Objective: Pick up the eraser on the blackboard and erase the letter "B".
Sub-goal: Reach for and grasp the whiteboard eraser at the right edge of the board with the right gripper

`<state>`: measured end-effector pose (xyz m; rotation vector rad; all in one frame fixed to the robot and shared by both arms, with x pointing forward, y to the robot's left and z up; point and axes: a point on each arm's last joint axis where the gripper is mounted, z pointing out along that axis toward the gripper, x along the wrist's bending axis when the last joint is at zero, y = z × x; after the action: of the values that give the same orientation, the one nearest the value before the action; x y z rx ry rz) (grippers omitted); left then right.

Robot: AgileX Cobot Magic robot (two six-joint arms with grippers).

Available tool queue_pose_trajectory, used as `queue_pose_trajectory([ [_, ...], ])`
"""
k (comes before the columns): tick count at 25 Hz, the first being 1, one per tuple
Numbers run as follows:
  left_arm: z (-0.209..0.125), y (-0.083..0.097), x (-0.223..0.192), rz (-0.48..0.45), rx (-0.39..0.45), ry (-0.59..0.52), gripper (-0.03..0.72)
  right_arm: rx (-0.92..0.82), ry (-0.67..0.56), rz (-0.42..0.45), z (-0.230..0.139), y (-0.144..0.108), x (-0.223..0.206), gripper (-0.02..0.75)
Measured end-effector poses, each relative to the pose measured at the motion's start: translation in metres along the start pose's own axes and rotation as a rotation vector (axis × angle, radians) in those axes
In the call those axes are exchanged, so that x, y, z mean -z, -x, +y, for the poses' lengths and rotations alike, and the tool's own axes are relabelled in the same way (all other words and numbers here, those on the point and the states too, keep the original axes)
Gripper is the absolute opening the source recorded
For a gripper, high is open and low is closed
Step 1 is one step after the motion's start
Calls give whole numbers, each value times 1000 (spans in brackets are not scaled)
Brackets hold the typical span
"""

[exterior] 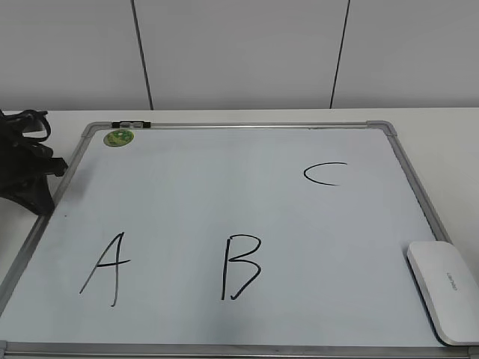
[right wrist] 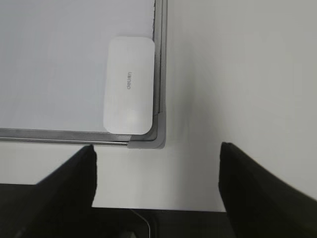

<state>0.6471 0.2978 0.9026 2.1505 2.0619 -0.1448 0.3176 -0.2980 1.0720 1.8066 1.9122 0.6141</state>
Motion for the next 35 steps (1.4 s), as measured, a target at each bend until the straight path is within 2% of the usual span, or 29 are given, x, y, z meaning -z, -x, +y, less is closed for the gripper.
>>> queue_pose_trajectory([
  [6, 0, 0, 0, -3, 2, 1, 14, 15, -123, 62, 11, -4, -21, 587],
  [12, 0, 0, 0, -7, 6, 0, 13, 11, -232, 83, 18, -5, -41, 587],
  [25, 0, 0, 0, -9, 8, 0, 13, -45, -308, 153, 40, -9, -92, 587],
  [31, 0, 0, 0, -9, 8, 0, 13, -54, -333, 155, 46, -8, -116, 587],
  [35, 0, 0, 0, -9, 8, 0, 13, 7, -354, 160, 47, -16, -129, 587],
])
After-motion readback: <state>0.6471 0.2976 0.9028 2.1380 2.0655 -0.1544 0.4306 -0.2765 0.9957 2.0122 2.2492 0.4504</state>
